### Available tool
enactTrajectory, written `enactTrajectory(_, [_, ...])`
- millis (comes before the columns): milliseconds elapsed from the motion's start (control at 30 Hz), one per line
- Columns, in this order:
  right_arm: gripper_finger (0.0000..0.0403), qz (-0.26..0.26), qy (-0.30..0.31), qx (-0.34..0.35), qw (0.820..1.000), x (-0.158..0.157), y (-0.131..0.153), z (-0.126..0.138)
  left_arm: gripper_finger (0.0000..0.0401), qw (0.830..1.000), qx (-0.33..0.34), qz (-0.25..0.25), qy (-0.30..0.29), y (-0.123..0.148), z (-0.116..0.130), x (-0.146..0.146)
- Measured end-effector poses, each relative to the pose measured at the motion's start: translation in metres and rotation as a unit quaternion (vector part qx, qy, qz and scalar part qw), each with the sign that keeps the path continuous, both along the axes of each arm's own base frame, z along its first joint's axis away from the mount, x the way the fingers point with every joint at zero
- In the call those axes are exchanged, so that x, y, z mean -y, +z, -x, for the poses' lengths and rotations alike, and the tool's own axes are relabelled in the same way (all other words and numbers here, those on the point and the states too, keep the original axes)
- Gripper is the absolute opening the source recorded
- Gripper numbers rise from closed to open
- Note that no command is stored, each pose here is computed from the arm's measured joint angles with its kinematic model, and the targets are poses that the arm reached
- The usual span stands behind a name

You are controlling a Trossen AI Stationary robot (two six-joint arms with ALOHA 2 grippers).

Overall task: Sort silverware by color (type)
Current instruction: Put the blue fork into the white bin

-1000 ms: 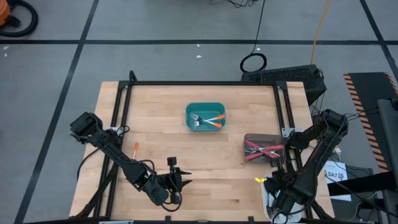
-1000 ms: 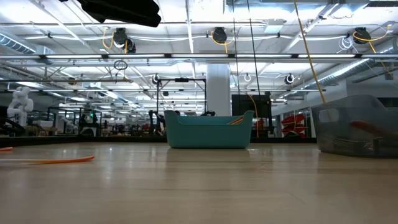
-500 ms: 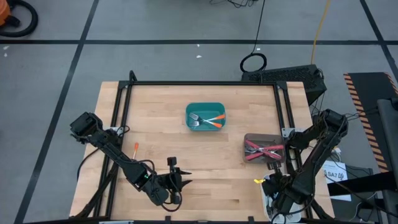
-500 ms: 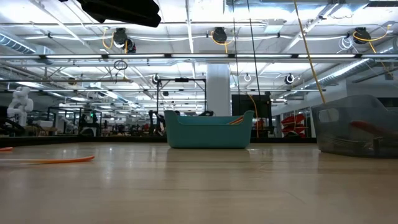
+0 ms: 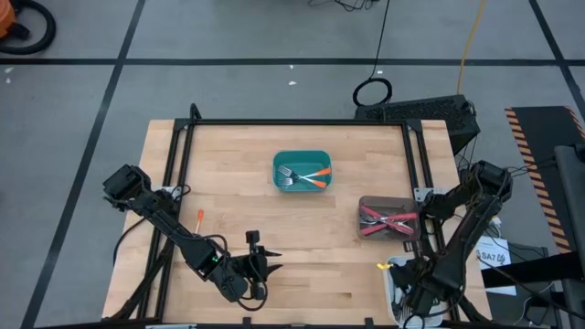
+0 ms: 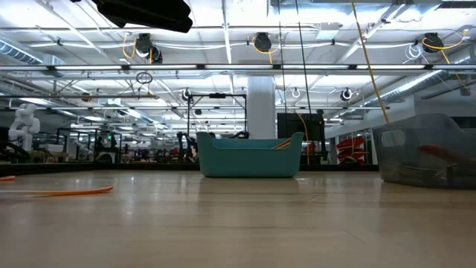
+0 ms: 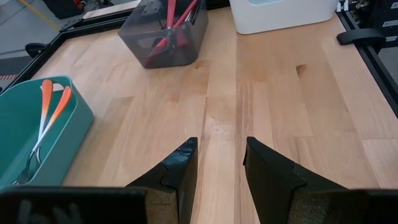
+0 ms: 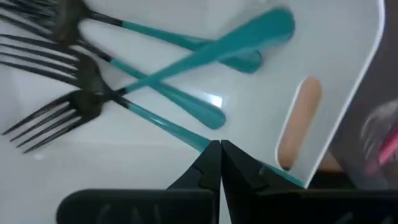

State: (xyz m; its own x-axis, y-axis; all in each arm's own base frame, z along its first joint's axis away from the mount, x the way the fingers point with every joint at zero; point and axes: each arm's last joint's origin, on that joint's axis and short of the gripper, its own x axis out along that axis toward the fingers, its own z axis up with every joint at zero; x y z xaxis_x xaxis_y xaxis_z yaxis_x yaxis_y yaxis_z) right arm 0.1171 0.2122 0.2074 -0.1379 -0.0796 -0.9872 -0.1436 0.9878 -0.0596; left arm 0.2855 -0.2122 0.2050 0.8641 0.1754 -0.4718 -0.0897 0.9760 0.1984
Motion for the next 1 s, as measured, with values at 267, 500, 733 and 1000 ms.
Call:
enactTrajectory(267, [0.0006, 0.033, -0.049, -0.019, 0.998, 0.002, 0.001, 0.01, 0.0131, 1.0, 0.0, 0.0, 0.0, 0.0, 0.0, 0.0])
enactTrajectory(500, [0.0002, 0.031, -0.068, -0.009, 0.997, 0.001, -0.003, 0.011, 0.0131, 1.0, 0.001, 0.003, 0.002, 0.0, 0.0, 0.0])
enactTrajectory(733, [0.0001, -0.004, -0.057, 0.002, 0.998, -0.008, -0.009, 0.015, 0.0131, 1.0, 0.001, 0.005, 0.003, 0.0, 0.0, 0.0])
enactTrajectory(1000, [0.0001, 0.017, -0.063, 0.023, 0.998, -0.007, -0.009, 0.018, 0.0131, 1.0, 0.005, 0.026, 0.015, 0.0, 0.0, 0.0])
